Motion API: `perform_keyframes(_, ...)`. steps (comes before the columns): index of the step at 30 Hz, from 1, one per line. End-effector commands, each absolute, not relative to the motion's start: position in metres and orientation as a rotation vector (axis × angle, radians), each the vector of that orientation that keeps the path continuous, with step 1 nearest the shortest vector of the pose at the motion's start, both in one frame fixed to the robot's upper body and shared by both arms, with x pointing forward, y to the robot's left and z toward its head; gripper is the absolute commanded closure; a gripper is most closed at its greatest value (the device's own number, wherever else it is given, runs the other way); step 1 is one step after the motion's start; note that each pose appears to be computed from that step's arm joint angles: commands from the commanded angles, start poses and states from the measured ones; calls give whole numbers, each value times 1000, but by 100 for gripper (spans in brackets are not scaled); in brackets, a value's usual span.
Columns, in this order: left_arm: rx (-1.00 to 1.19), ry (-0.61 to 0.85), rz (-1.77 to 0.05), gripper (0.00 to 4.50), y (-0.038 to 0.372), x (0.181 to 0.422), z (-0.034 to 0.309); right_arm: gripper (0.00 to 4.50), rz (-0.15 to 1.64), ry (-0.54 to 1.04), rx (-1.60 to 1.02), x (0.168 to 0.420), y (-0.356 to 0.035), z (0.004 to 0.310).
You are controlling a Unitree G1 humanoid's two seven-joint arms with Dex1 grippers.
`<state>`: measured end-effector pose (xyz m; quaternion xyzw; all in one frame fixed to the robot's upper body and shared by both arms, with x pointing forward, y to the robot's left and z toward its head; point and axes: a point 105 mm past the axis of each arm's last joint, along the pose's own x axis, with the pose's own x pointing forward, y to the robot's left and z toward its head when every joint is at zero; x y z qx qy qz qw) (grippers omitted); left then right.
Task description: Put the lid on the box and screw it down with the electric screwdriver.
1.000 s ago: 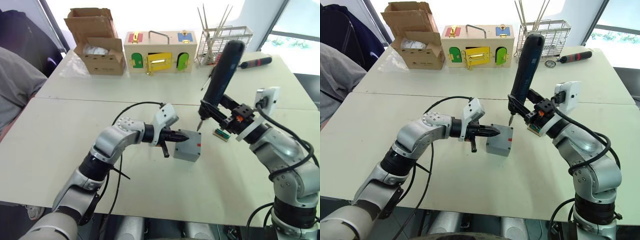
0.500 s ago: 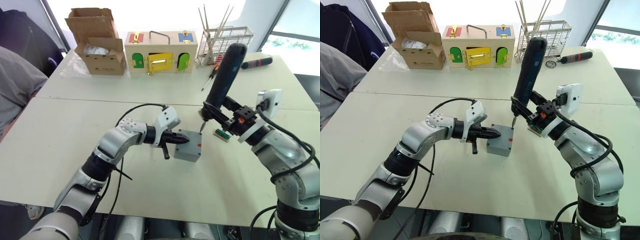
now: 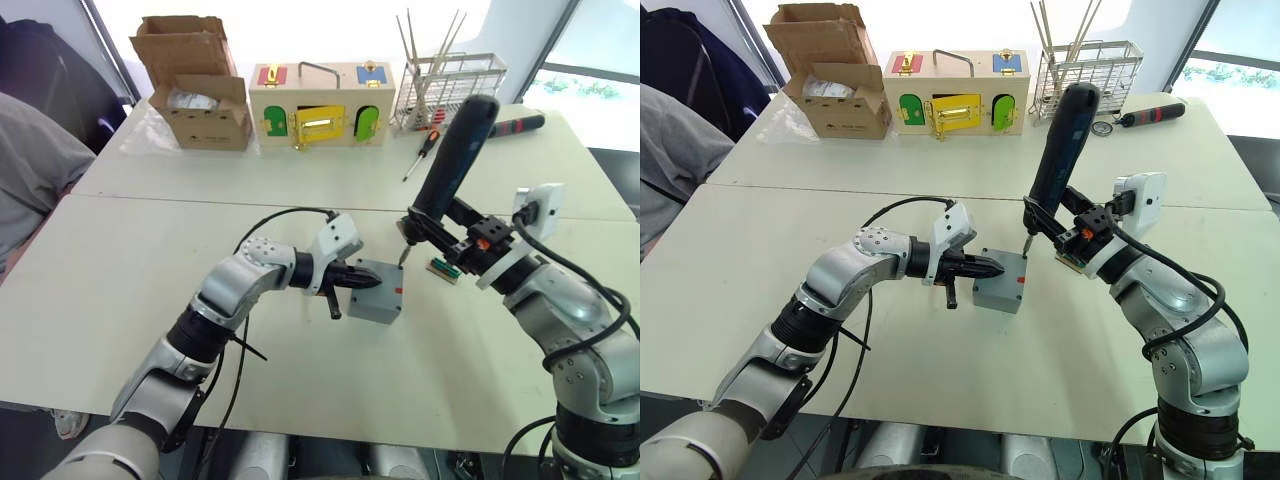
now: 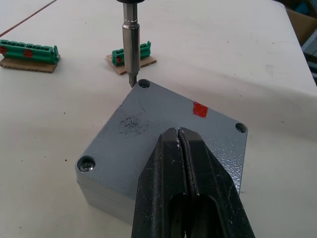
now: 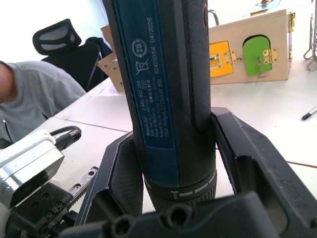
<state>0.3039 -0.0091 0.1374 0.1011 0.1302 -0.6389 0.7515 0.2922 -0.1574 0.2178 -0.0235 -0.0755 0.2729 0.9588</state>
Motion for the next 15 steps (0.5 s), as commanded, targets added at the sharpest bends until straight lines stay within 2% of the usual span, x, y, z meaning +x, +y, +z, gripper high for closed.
perform_keyframes(1, 225, 292, -1387, 450, -8, 305, 135, 265, 551, -270, -73, 286, -159, 246)
perform_keyframes(15, 217, 289, -1394, 450, -10, 303, 135, 265, 571, -254, -76, 282, -156, 246)
